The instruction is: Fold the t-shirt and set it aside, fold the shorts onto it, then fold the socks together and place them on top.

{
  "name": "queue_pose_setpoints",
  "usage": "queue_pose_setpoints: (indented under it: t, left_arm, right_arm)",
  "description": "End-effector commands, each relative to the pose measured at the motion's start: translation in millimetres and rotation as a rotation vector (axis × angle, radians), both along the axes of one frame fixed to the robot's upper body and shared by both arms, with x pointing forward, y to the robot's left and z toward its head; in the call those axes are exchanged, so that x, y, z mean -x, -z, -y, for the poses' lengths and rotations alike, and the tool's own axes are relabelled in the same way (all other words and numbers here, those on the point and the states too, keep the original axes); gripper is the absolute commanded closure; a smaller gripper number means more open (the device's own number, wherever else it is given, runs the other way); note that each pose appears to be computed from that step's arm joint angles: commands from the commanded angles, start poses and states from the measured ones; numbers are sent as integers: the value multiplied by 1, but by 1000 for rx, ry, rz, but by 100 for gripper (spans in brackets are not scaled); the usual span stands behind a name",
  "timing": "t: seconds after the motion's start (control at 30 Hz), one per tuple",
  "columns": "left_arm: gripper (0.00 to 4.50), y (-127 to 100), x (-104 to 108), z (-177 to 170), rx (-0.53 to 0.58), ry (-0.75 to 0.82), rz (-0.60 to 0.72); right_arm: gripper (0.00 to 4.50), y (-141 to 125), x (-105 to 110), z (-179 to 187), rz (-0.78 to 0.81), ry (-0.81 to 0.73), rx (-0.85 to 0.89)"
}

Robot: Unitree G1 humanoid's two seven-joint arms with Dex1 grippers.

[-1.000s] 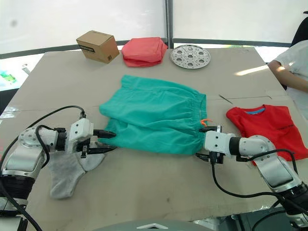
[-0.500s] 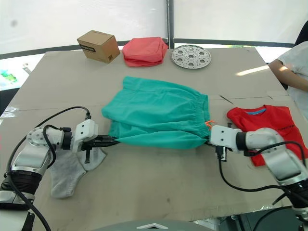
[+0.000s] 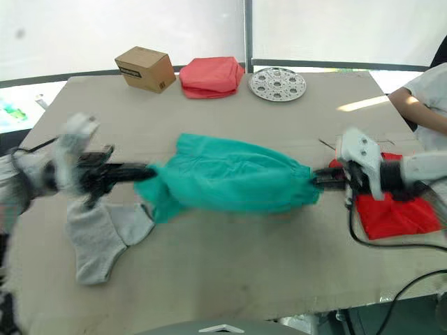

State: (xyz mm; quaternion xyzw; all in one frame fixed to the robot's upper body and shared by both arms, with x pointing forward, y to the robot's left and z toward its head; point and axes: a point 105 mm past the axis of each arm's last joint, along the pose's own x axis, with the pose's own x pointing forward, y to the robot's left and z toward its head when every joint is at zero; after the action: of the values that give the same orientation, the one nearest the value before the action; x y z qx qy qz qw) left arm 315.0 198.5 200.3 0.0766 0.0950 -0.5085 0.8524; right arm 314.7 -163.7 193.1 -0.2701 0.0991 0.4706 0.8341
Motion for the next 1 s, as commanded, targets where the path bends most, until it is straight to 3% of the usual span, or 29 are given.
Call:
queue_pose_setpoints:
  t: [0.03, 0.07, 0.13, 0.23, 0.3, 0.37, 0.43, 0.53, 0.67, 0.73, 0.83, 0.9, 1.0]
  left_arm:
    - [450, -36, -62, -24, -142, -336, 344]
    - [450, -59, -75, -34, -153, -441, 475]
    - [450, -109, -82, -52, -123, -587, 719]
    - [450, -173, -61, -79, -16, -731, 1014]
    - [450, -190, -44, -88, -8, -746, 1141]
    - [450, -186, -29, -89, -43, -709, 1203]
    - [450, -173, -20, -87, -66, -665, 1200]
    - [450, -95, 6, -68, -167, -513, 1042]
    - [450, 8, 44, -36, -218, -343, 676]
    - [450, 45, 67, -24, -240, -251, 523]
    - [450, 82, 93, -22, -300, -177, 309]
    - [450, 97, 113, -24, -324, -97, 155]
    - [450, 101, 147, -24, -294, 60, -36]
  right_arm:
    - [447, -28, -64, 2, 267, 182, 17]
    - [447, -48, -79, -4, 370, 202, 10]
    - [447, -97, -96, -13, 588, 227, -27]
    - [447, -161, -91, -17, 851, 229, -102]
    - [447, -183, -80, -18, 933, 198, -143]
    - [447, -193, -69, -15, 977, 172, -153]
    - [447, -186, -61, -14, 966, 134, -139]
    - [447, -113, -44, -7, 754, 74, -105]
    - [447, -24, -20, 5, 513, 70, -45]
    - [447, 9, -8, 14, 408, 79, -18]
    - [447, 56, 17, 25, 239, 58, 31]
    - [447, 85, 46, 29, 93, 2, 67]
    - [447, 99, 81, 29, -70, -61, 72]
